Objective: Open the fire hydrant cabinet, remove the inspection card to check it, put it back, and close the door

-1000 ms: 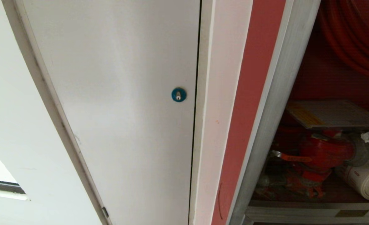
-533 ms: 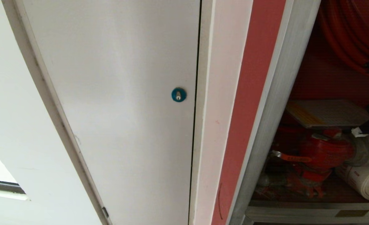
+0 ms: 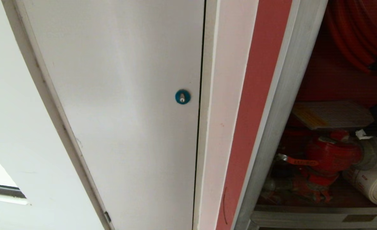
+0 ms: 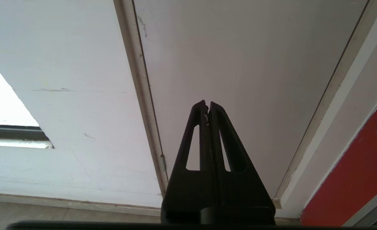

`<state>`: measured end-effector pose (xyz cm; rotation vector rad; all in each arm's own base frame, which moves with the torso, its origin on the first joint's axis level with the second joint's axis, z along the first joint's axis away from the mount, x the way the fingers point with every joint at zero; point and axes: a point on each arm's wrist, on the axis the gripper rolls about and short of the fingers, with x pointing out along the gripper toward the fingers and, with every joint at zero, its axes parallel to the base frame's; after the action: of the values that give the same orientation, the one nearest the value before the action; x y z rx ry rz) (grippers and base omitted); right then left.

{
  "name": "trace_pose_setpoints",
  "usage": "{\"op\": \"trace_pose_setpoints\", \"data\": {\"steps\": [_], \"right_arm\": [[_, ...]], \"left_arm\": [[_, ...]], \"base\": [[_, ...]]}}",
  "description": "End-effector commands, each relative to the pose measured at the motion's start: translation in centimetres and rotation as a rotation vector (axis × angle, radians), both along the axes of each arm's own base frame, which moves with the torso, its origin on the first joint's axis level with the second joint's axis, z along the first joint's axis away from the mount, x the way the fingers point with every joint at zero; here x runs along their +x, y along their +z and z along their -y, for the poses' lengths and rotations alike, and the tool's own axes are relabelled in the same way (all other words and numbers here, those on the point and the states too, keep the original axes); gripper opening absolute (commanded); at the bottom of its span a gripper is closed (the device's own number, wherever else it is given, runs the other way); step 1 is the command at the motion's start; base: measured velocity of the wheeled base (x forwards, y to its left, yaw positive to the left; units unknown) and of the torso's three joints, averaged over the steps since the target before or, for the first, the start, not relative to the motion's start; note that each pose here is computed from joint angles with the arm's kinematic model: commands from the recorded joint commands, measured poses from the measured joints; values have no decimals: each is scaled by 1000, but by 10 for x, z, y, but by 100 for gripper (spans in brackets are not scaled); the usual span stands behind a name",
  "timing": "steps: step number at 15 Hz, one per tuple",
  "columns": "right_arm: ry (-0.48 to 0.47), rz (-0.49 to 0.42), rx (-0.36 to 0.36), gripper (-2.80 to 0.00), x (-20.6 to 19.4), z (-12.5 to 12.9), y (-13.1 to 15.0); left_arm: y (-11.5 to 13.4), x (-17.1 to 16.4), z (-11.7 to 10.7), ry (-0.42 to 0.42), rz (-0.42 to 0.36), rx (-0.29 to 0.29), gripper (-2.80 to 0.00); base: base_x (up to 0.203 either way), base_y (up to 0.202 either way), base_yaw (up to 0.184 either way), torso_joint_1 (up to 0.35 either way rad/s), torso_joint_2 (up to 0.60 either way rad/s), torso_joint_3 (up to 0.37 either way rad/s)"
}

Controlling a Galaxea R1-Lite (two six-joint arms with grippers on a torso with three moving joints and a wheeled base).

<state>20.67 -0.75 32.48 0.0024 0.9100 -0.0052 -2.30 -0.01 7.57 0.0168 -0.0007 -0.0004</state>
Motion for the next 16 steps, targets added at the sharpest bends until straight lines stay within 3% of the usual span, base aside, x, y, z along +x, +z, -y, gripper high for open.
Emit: {"op": "trace_pose_setpoints", "data": {"steps": [1,7,11,16], "right_arm": [[4,-1,0,-280,-2,0,1],[12,37,2,-280,-31,-2,12],[57,15,7,-280,-66,-8,7],[104,98,11,-280,-117,-12,10]], "left_arm": [[0,0,0,0,0,0,-280],[0,0,0,-1,-1,0,-280],[0,0,0,0,-2,0,-280],[0,0,0,0,-1,0,-280]], "base": [[0,0,0,0,0,0],[0,0,0,0,0,0],[0,0,0,0,0,0],[0,0,0,0,0,0]]}}
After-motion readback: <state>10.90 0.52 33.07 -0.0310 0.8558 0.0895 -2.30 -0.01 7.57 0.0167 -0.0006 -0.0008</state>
